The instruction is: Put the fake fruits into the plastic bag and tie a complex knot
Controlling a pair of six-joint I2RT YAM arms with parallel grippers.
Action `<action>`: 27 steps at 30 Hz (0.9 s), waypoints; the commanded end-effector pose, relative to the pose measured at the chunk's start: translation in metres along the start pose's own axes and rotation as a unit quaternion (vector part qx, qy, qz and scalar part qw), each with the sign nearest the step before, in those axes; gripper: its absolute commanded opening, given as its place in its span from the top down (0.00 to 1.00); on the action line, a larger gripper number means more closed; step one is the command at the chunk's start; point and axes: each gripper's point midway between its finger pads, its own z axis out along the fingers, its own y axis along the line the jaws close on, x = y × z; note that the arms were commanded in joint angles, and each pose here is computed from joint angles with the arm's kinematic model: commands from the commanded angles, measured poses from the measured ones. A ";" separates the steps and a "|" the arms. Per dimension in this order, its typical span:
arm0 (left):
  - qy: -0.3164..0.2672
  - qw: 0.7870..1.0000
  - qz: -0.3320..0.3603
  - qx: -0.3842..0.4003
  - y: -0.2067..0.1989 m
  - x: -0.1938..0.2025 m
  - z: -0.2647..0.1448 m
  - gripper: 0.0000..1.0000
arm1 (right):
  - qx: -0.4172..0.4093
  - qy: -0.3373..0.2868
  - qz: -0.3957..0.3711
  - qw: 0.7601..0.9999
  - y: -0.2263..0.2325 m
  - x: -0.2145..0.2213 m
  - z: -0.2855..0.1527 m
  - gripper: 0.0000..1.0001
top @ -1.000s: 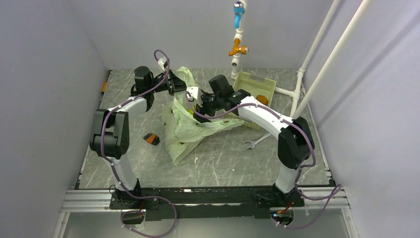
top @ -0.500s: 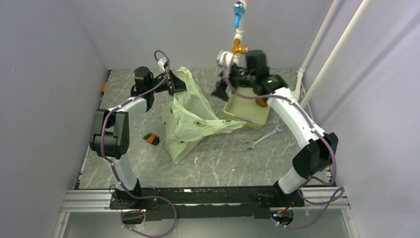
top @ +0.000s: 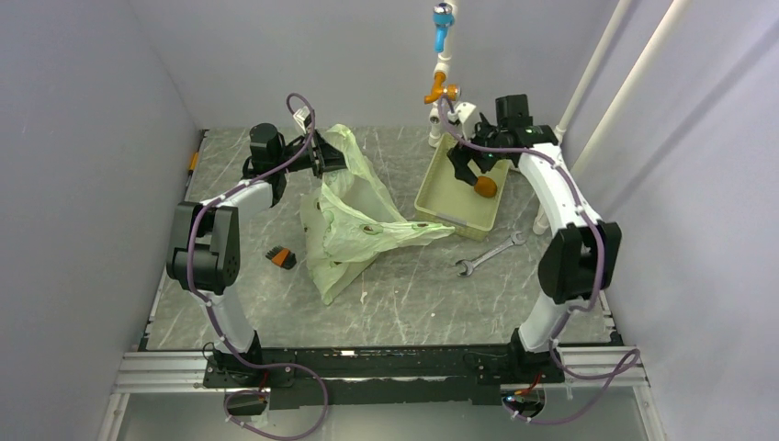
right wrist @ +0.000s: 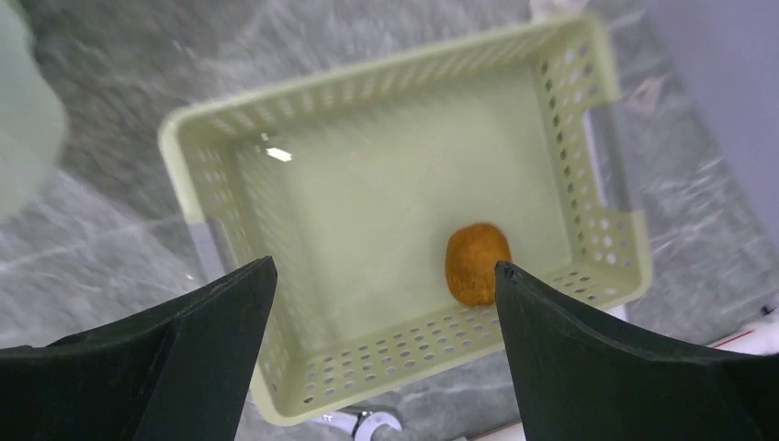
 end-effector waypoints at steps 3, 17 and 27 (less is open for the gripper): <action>0.007 1.000 0.023 0.010 -0.004 0.000 0.000 1.00 | 0.023 0.135 -0.033 0.990 -0.027 0.078 0.030 0.09; 0.011 0.999 0.039 0.006 -0.006 0.000 -0.001 1.00 | 0.013 0.213 -0.032 0.976 -0.061 0.150 0.088 0.10; 0.012 0.999 0.034 0.004 -0.003 0.000 0.000 1.00 | -0.028 0.227 -0.015 0.973 -0.059 0.174 0.112 0.22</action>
